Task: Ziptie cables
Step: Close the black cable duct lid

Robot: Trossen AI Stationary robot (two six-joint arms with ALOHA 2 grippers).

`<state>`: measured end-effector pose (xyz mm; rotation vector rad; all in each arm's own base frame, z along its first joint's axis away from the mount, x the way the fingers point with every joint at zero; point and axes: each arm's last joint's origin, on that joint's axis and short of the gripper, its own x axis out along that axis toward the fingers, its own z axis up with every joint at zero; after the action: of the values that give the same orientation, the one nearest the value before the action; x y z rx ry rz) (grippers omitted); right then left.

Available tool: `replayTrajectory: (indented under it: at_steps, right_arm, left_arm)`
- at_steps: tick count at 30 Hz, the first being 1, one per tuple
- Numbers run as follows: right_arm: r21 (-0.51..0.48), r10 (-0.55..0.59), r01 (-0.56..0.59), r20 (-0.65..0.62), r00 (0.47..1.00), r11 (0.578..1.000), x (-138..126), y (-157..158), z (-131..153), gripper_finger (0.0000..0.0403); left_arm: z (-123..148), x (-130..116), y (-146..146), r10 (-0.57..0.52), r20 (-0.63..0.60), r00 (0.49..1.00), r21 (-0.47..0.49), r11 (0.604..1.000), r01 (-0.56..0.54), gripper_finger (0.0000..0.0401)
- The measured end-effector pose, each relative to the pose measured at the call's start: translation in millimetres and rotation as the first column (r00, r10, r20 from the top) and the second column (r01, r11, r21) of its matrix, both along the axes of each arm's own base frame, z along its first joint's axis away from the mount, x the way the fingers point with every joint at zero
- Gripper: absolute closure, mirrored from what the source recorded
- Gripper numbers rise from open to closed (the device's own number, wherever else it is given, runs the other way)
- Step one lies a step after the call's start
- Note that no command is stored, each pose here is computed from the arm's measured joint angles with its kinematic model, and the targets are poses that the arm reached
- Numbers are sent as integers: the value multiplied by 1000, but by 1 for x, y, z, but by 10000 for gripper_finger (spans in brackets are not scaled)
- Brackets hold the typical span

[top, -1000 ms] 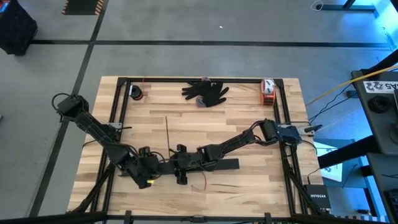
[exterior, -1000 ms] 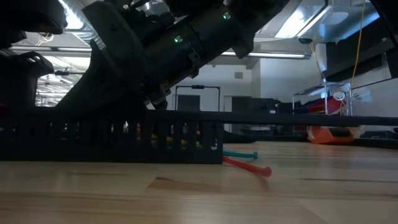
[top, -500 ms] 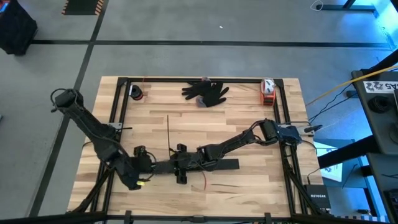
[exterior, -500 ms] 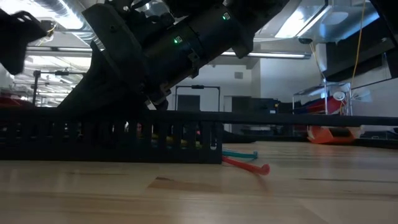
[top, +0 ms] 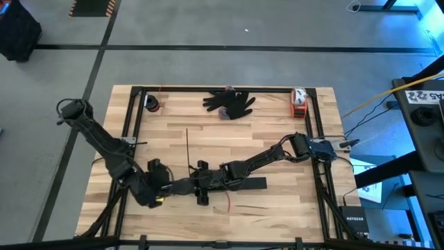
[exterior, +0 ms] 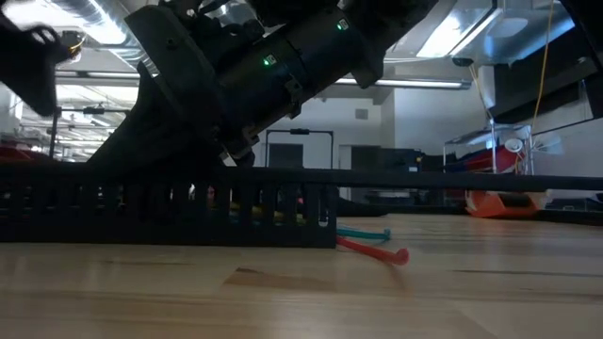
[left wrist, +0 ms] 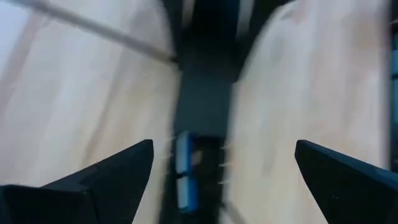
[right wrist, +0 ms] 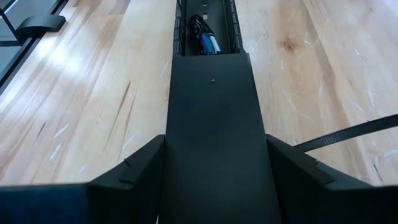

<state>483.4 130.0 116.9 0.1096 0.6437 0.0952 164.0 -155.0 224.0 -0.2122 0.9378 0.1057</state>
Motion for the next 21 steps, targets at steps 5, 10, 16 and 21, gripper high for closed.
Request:
replayTrajectory:
  at_steps: [5,10,16,21]
  right_arm:
    - [-1,3,-3,1,1000,1000,0,0,0,178]
    - [-6,4,-4,4,1000,1000,0,0,0,178]
    - [-23,15,-15,7,1000,1000,0,0,0,178]
    - [-24,17,-16,10,1000,1000,0,0,1,178]
  left_arm:
    - [-17,-7,10,30,-72,997,70,997,-25,20]
    - [-33,-12,1,-5,-8,1000,-11,1000,5,20]
    - [-56,-21,7,-15,8,1000,52,999,15,21]
    - [-74,-24,9,-52,51,997,-7,999,53,22]
